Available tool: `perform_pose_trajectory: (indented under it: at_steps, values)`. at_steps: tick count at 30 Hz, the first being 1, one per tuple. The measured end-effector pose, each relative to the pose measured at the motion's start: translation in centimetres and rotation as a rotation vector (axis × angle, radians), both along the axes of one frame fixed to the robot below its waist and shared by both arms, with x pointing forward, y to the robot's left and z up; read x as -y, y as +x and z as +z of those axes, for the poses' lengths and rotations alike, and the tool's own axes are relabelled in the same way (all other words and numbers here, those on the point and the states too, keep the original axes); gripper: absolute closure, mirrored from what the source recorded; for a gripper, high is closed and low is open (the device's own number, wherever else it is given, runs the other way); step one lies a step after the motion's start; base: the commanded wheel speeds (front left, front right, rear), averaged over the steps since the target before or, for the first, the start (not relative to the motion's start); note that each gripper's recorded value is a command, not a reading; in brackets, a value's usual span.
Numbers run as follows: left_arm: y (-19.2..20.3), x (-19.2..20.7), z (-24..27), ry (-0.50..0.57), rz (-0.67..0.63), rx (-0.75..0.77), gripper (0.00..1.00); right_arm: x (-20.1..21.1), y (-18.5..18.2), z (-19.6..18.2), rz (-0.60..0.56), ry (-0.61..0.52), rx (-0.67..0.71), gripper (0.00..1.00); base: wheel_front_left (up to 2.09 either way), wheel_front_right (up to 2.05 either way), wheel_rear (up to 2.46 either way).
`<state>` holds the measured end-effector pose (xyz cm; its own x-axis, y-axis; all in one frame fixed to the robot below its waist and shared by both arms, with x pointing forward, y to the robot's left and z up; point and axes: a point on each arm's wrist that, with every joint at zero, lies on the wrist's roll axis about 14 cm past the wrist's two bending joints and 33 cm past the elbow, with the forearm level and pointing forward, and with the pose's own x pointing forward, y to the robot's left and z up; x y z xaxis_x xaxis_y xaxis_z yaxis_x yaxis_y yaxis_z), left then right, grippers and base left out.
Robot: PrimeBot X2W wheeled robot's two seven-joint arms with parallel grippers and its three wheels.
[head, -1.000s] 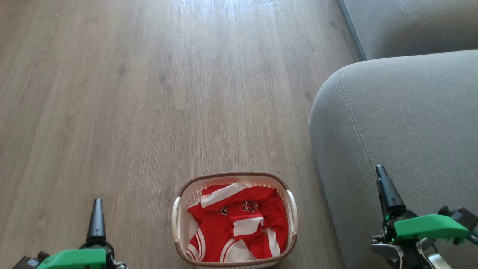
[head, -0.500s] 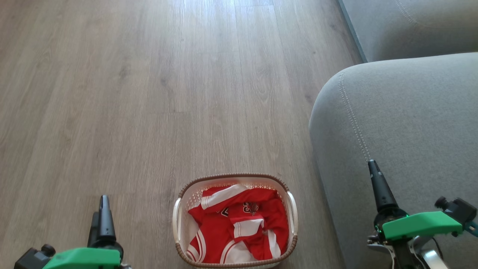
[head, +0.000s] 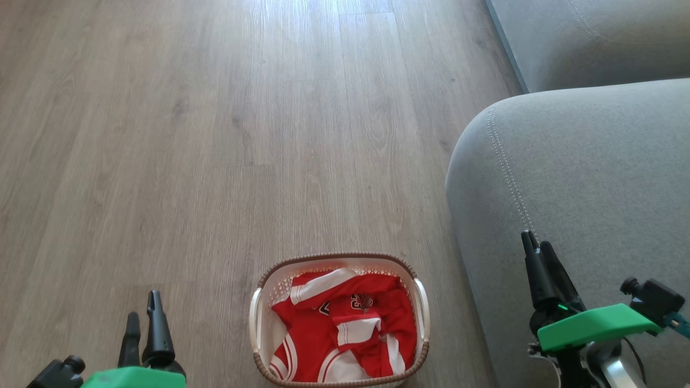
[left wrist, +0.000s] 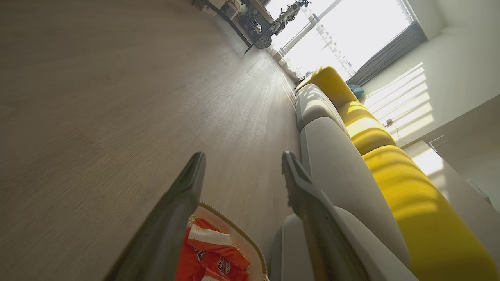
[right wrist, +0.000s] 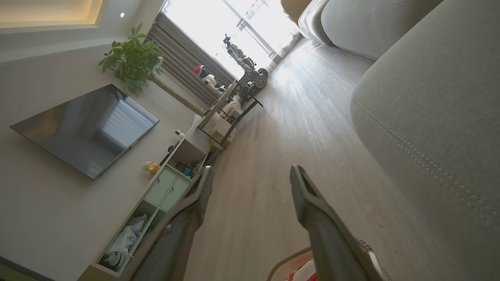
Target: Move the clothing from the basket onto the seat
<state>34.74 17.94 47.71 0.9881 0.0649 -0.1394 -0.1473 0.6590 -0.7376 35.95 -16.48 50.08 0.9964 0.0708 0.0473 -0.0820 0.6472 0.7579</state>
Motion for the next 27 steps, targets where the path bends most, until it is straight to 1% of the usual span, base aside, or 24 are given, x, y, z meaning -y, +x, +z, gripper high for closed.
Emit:
perform_pose_trajectory:
  at_steps: [10,11,27]
  values:
    - [-0.8,0.2,-0.4,0.153,-0.018,-0.005,0.0,-0.6,-0.2,-0.3,0.016,-0.14,0.011,0.0,0.0,0.0,0.0]
    - [-0.8,0.2,-0.4,0.153,-0.018,-0.005,0.0,-0.6,-0.2,-0.3,0.016,-0.14,0.011,0.0,0.0,0.0,0.0]
    - [-1.1,0.3,0.2,0.366,-0.033,0.031,0.0,-0.9,-0.8,-1.9,0.033,-0.35,-0.008,0.0,0.0,0.0,0.0]
